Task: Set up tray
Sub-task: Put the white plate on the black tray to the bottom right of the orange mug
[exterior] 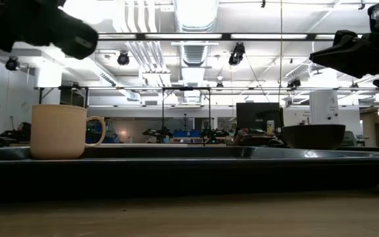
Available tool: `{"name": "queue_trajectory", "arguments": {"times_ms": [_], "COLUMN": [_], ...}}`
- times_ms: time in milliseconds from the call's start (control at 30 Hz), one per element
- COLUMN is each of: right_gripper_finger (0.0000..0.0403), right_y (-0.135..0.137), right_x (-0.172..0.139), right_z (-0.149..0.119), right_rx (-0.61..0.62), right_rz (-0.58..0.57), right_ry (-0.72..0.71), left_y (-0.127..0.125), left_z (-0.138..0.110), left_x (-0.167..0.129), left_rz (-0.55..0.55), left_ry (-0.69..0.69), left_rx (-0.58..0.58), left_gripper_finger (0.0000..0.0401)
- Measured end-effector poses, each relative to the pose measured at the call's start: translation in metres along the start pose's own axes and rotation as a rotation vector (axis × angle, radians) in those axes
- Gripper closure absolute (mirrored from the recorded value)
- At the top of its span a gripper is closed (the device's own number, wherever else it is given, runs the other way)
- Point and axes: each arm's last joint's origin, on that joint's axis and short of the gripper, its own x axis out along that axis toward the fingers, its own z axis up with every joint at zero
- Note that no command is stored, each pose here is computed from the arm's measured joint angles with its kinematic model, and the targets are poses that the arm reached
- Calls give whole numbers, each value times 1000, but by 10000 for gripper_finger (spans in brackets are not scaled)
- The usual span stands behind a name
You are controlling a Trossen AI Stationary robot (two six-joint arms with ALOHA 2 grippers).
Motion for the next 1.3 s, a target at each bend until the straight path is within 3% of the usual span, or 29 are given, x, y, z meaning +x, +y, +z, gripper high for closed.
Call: {"name": "queue_trajectory", "arguments": {"times_ms": [100, 233, 367, 467, 633, 767, 967, 1300], "right_gripper_finger": [335, 335, 335, 335, 335, 335, 335, 335], "right_y": [0, -1, -1, -1, -2, -3, -7, -10], "right_x": [0, 0, 0, 0, 0, 0, -1, -1], "right_z": [0, 1, 2, 2, 3, 5, 11, 15], "right_rx": [-47, -279, -331, -267, 115, 250, 282, 225], "right_rz": [-2, -6, -17, -16, -15, -26, -57, -86], "right_ry": [-2, -7, -19, -19, -28, -57, -118, -162], "left_y": [-4, -9, -14, -16, -19, -20, -22, -23], "left_z": [-7, -16, -18, -22, -31, -33, -38, -41], "left_x": [-11, -20, -29, -33, -37, -40, -43, -45], "left_rz": [9, 11, 15, 15, 14, 13, 13, 14], "left_ry": [-42, -87, -161, -191, -224, -268, -302, -338], "left_rx": [8, 29, 61, 59, 59, 66, 73, 94], "left_gripper_finger": [316, 316, 316, 316, 316, 316, 316, 316]}}
